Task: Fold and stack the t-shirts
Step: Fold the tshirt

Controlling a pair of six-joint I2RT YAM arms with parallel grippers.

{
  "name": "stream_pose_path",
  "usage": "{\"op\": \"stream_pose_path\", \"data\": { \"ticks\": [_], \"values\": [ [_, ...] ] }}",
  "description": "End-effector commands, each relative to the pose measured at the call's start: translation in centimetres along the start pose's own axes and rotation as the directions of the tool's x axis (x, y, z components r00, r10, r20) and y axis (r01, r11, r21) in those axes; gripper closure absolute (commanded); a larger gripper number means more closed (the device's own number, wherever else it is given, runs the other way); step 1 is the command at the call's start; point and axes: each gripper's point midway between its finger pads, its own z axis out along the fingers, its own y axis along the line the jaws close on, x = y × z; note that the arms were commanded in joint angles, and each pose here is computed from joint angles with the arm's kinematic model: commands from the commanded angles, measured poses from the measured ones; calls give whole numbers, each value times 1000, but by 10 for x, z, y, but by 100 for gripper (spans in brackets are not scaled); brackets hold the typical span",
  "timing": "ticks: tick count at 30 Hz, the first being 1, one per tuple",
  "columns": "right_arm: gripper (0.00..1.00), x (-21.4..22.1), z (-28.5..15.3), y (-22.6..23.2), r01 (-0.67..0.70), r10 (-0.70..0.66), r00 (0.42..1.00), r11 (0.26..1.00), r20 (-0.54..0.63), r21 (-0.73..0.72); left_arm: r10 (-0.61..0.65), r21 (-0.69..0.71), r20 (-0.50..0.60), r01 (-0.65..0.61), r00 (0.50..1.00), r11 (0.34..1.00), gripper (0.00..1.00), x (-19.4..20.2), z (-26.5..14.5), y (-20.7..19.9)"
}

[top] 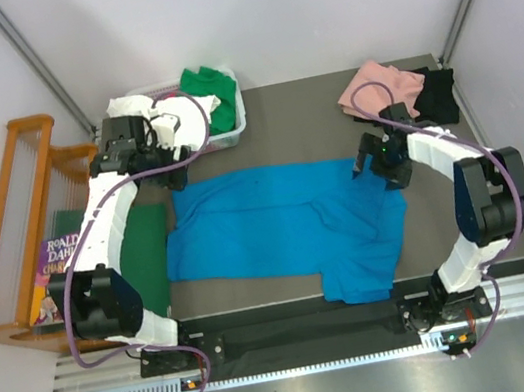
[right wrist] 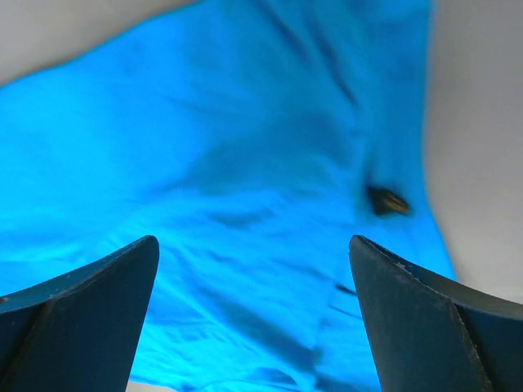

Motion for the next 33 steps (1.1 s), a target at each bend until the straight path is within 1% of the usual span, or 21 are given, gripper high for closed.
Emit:
{"op": "stream_pose_path", "data": {
  "ticks": [1, 2, 4, 7, 11, 12, 14, 16, 18, 23, 27, 33],
  "values": [
    [0, -18, -29, 2, 26, -28, 992, 1000, 123, 12, 4, 24, 23, -5, 1000, 1000, 16, -2, 4, -5],
    [0, -23, -34, 8, 38, -38, 989, 999, 142, 6, 3, 26, 22, -3, 1000, 1000, 16, -2, 4, -6],
    [0, -21, -35, 17, 57, -55, 990, 998, 132, -12, 0, 32, 19, -1, 1000, 999, 16, 0, 6, -7],
    [0, -14, -24, 37, 70, -62, 994, 994, 93, -85, -4, 35, 14, 3, 1000, 999, 16, 3, 9, -8],
    [0, 7, 10, 57, 86, -89, 996, 983, -11, -161, -4, 37, 5, 4, 1000, 999, 16, 10, 12, -10],
    [0, 13, 15, 65, 83, -94, 995, 975, -42, -207, -4, 32, 3, 4, 1000, 999, 16, 11, 13, -9],
    [0, 19, 31, 61, 53, -68, 995, 980, -74, -191, 3, 28, -3, -3, 1000, 1000, 16, 13, 13, -9],
    [0, 24, 42, 51, 32, -45, 995, 989, -90, -143, 7, 22, -8, -7, 1000, 1000, 16, 15, 14, -8],
    [0, 25, 47, 39, 14, -21, 996, 997, -83, -82, 12, 19, -6, -12, 1000, 1000, 16, 15, 12, -8],
    [0, 29, 41, 15, -29, 30, 998, 999, -59, 18, 15, 17, 2, -15, 1000, 1000, 16, 13, 10, -7],
    [0, 22, 32, -3, -32, 33, 999, 995, -3, 96, 19, 14, 10, -19, 1000, 1000, 16, 10, 7, -7],
    [0, 7, 24, -32, -58, 58, 998, 988, 3, 141, 30, 3, 28, -30, 999, 1000, 16, 4, 0, -5]
  ]
}}
